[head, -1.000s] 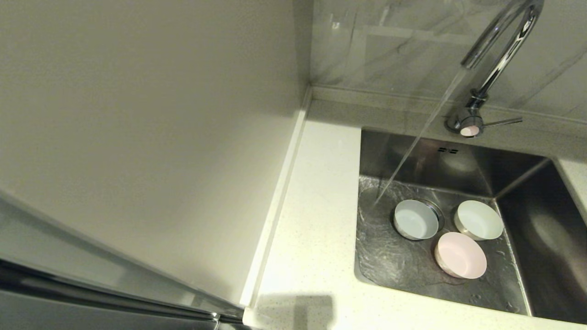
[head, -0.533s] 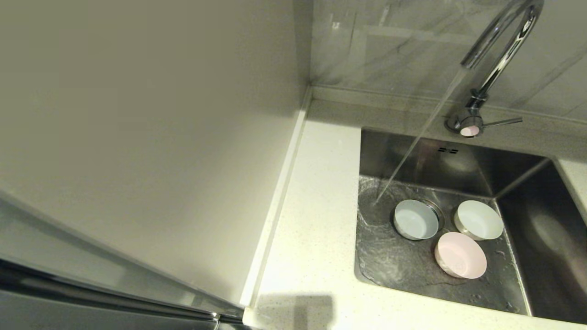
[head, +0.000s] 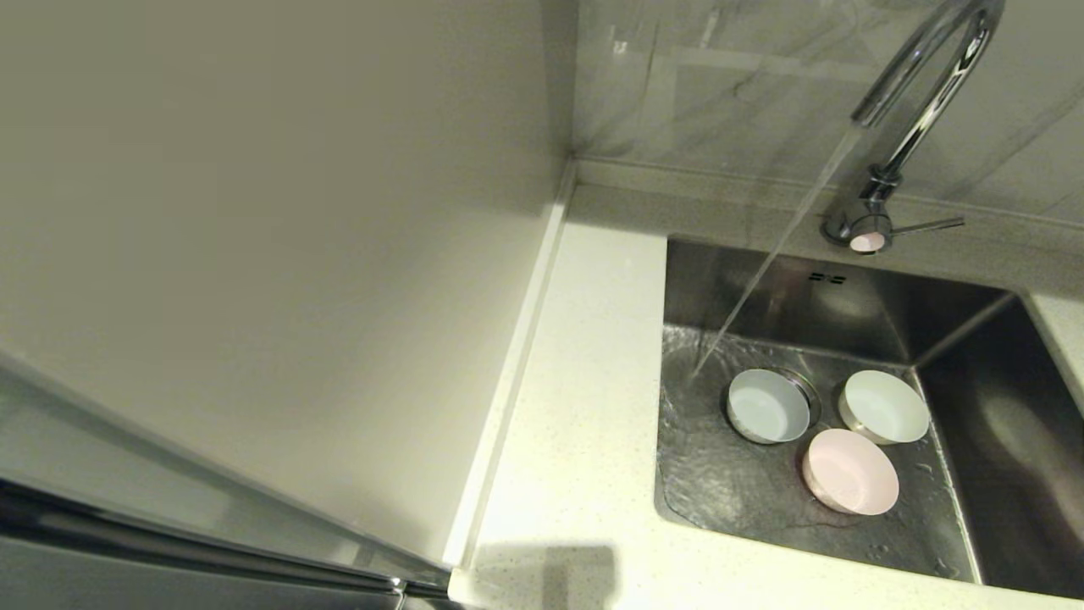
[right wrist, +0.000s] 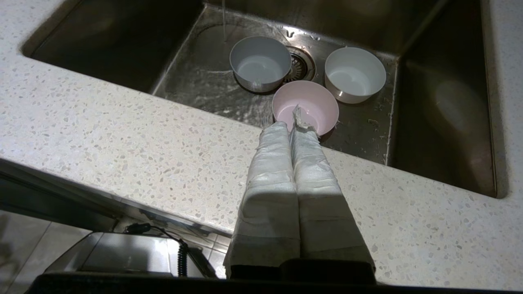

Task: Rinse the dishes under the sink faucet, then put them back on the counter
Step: Wait for the water to rinse the bowl

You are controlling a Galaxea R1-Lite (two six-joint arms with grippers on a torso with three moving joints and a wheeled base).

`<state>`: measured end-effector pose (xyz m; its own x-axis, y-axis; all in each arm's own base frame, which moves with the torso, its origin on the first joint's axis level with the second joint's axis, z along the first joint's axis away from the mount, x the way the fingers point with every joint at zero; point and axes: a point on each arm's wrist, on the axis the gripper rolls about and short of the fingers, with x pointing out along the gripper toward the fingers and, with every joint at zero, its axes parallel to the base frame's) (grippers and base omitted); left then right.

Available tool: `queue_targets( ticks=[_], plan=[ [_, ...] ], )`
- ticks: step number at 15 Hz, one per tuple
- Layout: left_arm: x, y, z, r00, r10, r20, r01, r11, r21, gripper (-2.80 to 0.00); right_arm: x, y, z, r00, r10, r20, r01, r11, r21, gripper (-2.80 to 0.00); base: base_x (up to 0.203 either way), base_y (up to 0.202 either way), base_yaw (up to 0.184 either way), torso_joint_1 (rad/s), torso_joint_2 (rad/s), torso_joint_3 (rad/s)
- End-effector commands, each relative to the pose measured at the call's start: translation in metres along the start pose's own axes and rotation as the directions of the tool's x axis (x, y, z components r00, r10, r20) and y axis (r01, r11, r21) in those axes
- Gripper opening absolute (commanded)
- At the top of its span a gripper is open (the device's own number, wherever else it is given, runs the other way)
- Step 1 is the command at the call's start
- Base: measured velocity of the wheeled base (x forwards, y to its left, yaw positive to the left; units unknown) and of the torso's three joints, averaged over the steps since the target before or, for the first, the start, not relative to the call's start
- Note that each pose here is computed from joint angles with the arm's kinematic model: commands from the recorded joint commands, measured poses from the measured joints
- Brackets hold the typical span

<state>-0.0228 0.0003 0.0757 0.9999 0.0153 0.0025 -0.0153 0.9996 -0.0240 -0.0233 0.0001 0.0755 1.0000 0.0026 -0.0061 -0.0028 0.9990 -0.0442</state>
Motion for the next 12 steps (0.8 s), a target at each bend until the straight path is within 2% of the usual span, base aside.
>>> queue_targets(
  ticks=[1, 12],
  plan=[
    [-0.0003, 0.0, 0.0, 1.0, 0.0, 0.004, 0.0, 1.0, -0.001, -2.8, 0.0001, 0.0, 0.0, 1.0, 0.001, -0.002, -0.001, 1.0, 0.0, -2.8, 0.0, 0.0, 0.0, 0.0, 0.0, 0.0],
    [-0.0002, 0.0, 0.0, 1.0, 0.0, 0.004, 0.0, 1.0, -0.001, -2.8, 0.0, 0.0002, 0.0, 1.0, 0.009, -0.001, -0.009, 1.0, -0.002, -2.8, 0.0, 0.0, 0.0, 0.0, 0.0, 0.0]
  ],
)
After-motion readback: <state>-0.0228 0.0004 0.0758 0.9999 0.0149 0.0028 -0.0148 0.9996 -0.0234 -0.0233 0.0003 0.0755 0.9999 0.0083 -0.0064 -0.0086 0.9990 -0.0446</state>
